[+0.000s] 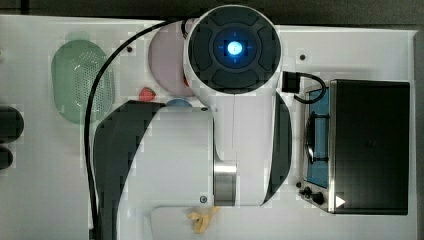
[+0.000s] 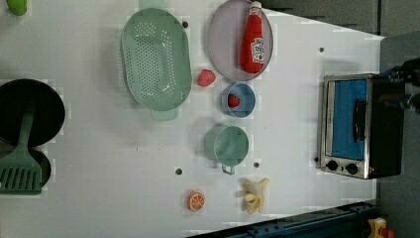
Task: Flap open oven.
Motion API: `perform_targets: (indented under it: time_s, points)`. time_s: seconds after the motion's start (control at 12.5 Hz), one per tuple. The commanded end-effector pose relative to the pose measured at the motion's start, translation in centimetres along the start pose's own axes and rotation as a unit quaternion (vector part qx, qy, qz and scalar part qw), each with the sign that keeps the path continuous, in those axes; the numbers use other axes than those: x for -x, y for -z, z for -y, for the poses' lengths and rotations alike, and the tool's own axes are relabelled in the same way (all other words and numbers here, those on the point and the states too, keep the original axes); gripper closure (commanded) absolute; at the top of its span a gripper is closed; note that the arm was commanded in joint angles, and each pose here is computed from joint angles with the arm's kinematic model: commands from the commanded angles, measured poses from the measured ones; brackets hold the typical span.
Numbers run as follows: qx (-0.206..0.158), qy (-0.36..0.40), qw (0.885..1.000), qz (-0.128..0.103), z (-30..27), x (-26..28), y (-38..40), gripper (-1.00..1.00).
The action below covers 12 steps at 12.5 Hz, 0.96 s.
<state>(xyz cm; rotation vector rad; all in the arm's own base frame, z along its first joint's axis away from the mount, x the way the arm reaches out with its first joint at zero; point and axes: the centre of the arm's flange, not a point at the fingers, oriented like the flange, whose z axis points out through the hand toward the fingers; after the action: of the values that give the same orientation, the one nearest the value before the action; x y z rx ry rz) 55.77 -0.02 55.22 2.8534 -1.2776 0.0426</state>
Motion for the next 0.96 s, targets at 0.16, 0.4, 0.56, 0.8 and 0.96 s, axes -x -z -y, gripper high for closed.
perform_targets:
  time_s: [0.16, 0.4, 0.56, 0.8, 0.96]
  points:
    - [0.000, 0.004, 1.000, 0.012, -10.30, 3.68, 6.88, -0.81]
    - [0.000, 0.004, 1.000, 0.012, -10.30, 3.69, 6.88, -1.00]
    - [0.000, 0.004, 1.000, 0.012, -10.31, 3.69, 6.87, -0.65]
    - [0.001, 0.001, 1.000, 0.013, -10.52, 3.49, 6.82, 0.08]
    - [-0.001, -0.007, 1.000, 0.016, -11.23, 2.83, 6.70, 0.55]
